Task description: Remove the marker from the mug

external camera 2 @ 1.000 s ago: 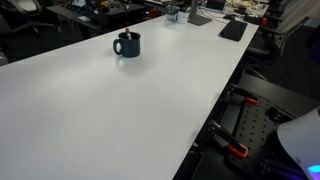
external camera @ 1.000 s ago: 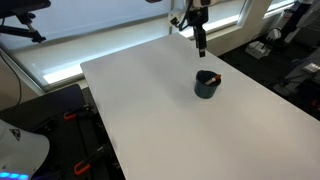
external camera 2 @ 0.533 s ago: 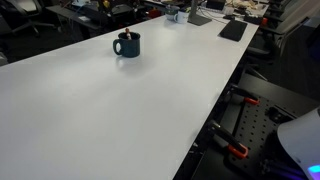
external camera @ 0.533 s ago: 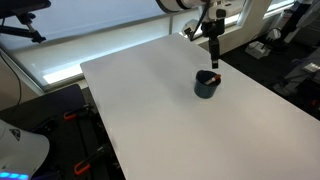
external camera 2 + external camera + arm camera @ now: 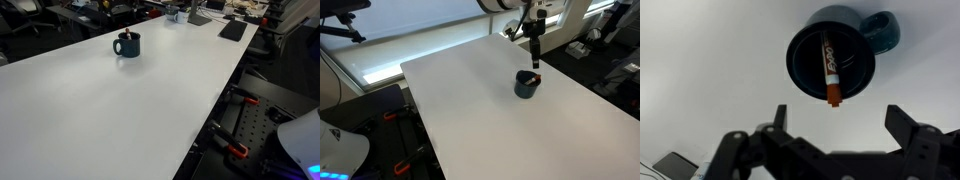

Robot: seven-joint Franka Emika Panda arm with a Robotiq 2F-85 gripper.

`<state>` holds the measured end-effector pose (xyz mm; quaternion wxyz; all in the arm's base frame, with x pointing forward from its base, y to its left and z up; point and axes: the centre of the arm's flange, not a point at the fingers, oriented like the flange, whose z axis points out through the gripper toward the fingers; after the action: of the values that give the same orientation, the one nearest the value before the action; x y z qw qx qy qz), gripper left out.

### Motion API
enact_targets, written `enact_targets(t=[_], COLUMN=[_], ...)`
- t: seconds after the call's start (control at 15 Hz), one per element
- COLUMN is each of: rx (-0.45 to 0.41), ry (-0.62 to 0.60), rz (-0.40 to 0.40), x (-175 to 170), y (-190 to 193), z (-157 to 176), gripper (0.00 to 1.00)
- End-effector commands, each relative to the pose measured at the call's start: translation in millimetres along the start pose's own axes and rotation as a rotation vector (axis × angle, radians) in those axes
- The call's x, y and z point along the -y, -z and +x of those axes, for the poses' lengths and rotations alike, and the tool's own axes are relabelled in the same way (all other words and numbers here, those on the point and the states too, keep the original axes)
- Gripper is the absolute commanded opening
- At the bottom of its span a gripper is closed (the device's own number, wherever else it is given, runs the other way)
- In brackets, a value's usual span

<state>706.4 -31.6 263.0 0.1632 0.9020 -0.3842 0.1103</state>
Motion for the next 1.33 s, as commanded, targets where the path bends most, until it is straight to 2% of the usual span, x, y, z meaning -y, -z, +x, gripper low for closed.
enact_targets(t=[0.0,0.27,0.33,0.87,1.27], rx=[0.007,0.018,0.019,0.021,-0.015], ry=[-0.003,-0.010,0.011,0.015,-0.043], rz=[-0.037,-0.077,-0.048,-0.055,-0.094], x=[8.9,23.9,7.6,9.9,25.3], y=[-13.7,-39.6,-33.2,-40.9,-67.1], z=[3.4,7.5,-4.4,-6.4,7.4], gripper=[1.00,1.00,1.00,1.00,1.00])
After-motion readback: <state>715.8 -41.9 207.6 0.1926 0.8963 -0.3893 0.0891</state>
